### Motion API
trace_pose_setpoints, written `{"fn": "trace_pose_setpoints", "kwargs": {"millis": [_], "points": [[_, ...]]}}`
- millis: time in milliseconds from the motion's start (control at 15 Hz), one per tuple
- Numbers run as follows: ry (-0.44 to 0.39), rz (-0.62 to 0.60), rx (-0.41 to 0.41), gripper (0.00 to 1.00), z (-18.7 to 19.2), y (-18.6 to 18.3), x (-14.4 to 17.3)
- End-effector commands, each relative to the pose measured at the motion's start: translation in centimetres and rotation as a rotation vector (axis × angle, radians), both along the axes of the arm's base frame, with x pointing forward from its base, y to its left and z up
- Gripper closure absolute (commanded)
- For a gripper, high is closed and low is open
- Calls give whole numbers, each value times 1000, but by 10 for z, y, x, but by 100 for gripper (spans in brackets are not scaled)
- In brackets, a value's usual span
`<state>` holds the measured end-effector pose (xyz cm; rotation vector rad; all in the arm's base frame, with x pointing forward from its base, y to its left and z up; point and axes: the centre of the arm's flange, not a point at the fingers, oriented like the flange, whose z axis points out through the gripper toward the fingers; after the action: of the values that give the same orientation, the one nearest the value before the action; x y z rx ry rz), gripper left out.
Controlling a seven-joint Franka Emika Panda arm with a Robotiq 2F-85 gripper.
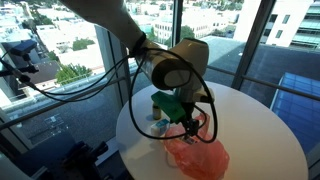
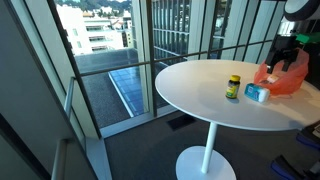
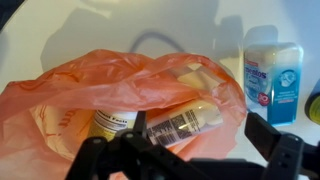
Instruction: Pick up the white medicine bottle from the orange plastic bag and put it on the table, move the orange plastic bag a little to the right and place the white medicine bottle next to the mentos container
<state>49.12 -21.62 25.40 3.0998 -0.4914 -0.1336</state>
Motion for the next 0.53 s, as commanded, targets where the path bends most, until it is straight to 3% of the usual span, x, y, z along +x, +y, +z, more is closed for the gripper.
{"fn": "trace_pose_setpoints", "kwargs": {"millis": [0, 467], "points": [[-22, -14, 3, 0, -11, -12, 1], [-14, -77, -7, 0, -22, -42, -14]]}}
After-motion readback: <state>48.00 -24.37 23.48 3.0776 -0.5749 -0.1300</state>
